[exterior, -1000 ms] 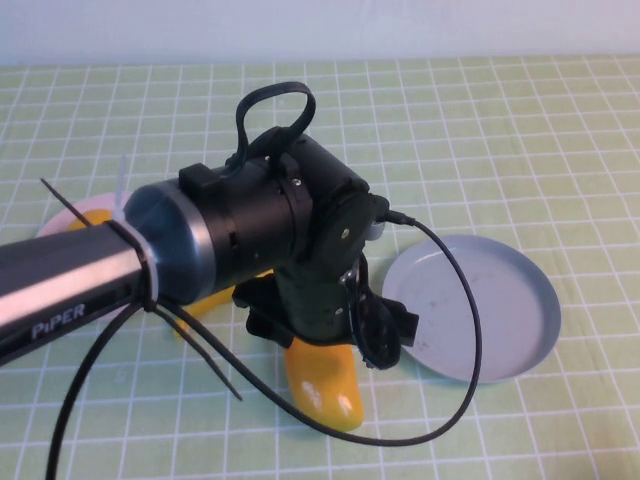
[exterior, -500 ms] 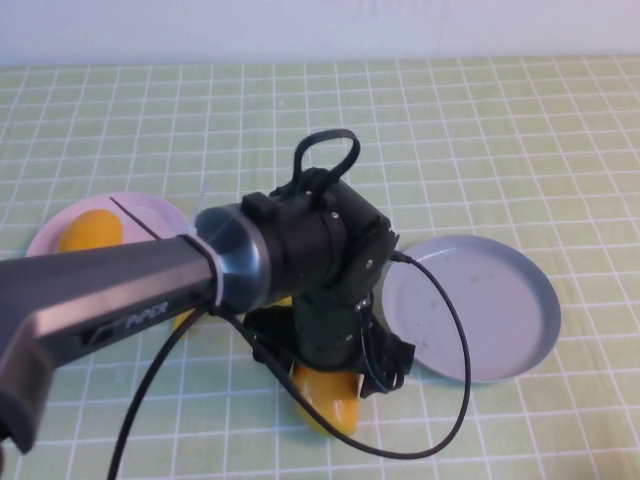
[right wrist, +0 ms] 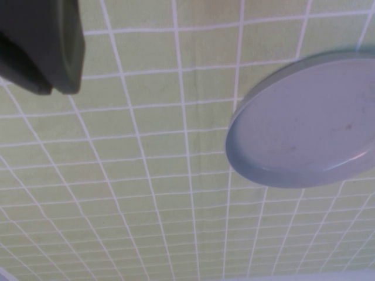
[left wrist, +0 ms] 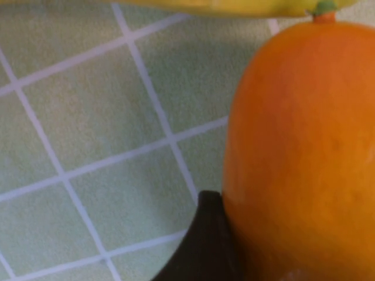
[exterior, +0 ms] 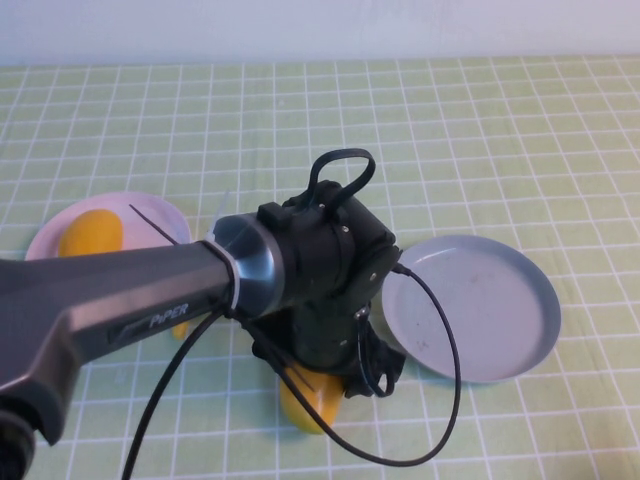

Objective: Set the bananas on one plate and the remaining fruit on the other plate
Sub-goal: Put one type of fruit in the left plate

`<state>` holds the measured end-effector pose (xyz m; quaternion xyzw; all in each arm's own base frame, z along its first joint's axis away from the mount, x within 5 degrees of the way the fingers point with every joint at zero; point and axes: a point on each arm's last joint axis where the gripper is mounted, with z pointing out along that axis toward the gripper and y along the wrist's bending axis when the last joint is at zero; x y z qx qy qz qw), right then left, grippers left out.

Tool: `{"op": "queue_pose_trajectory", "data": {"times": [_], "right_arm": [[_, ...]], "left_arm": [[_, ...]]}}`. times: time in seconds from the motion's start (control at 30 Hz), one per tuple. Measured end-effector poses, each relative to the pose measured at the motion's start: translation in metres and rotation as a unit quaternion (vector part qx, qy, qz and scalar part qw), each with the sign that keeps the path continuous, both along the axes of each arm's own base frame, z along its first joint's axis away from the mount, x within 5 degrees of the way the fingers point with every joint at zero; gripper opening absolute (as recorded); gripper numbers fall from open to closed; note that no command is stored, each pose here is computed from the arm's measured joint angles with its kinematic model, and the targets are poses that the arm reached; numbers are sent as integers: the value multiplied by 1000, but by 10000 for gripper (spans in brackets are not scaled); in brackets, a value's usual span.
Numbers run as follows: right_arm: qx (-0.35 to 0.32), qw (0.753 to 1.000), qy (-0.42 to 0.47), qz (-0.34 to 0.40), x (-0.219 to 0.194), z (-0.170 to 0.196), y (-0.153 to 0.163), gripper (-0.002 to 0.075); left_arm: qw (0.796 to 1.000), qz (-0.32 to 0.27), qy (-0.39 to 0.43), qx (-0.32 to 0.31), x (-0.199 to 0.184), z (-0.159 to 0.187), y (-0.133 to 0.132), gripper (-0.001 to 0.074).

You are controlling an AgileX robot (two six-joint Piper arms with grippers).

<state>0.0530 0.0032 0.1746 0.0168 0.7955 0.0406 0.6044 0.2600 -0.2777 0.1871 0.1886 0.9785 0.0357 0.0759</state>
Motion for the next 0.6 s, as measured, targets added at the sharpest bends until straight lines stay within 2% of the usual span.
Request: {"op": "queue_pose_trajectory", "data": {"times": [0.23,0.37,0.5,0.6], "right_arm": [[0,1000,0,0,0,0,0,-15],[0,1000,0,0,0,0,0,-15],[1,1000,0,0,0,0,0,-16],[1,1000,0,0,0,0,0,-15]], "left_arm": [[1000,-15,6,23,-3,7,6,554],[998,-28,-49,24,-3,43,19,554],[995,11,-98,28,18,76,59,554],[993,54,-101,40,45,80,101,554]]}}
